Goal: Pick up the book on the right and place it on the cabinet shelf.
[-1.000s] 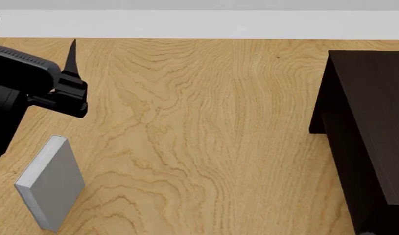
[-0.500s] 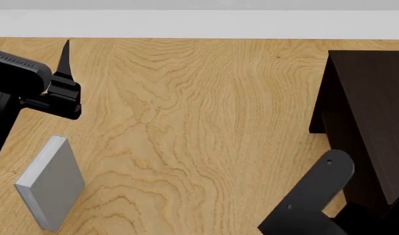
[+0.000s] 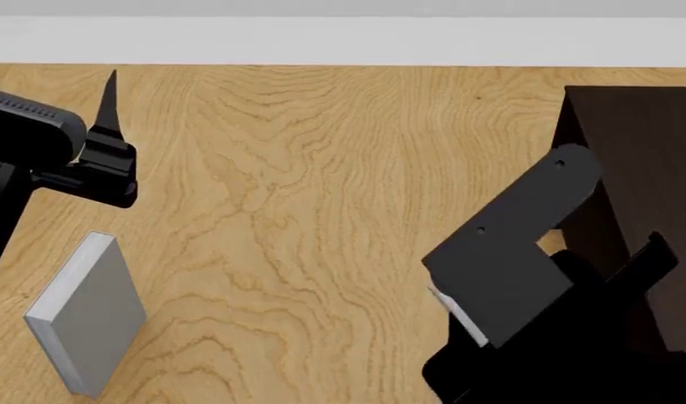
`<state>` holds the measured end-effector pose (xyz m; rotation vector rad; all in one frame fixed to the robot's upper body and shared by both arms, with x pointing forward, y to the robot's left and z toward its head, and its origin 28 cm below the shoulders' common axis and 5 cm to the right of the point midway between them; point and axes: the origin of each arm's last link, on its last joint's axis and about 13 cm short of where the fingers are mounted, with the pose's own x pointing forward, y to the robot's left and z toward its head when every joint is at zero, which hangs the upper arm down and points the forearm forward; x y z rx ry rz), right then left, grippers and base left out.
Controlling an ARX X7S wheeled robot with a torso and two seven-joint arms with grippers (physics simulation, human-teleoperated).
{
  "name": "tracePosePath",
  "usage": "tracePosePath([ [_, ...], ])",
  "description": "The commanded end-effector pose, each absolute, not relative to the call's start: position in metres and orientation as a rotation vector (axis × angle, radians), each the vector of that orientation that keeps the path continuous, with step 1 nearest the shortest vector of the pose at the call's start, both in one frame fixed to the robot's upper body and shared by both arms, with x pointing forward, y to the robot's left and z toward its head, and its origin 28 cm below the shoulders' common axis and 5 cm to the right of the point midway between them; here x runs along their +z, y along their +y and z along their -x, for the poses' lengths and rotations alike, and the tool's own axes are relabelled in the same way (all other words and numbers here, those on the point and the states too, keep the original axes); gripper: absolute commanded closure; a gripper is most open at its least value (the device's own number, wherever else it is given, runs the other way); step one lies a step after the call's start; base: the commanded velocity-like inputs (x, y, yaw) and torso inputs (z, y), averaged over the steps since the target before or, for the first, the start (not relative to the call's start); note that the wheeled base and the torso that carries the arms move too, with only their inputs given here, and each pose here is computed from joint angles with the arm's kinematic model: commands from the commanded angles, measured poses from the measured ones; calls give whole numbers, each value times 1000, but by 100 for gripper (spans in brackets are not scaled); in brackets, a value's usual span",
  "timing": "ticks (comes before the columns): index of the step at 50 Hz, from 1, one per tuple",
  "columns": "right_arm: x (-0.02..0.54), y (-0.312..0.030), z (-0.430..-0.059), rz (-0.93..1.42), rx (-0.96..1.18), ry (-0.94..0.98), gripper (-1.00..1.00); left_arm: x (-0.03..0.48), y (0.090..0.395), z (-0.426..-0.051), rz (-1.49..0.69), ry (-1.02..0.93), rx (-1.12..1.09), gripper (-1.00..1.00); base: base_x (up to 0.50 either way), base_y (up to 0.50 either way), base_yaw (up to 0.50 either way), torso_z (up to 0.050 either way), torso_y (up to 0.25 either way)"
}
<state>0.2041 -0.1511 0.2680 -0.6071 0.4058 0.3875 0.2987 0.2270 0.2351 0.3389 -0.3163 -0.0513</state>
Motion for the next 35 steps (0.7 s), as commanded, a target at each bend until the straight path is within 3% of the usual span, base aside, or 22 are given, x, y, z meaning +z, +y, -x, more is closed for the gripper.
tracePosePath([
  [1,274,-143,-227,593,353,318,100,235,227,-298,-339,-317,-51,-100,0,0,0,0,0],
  [35,255,-91,-291,884,305,181,100,240,231,-286,-309,-355,-34,-100,0,0,0,0,1],
])
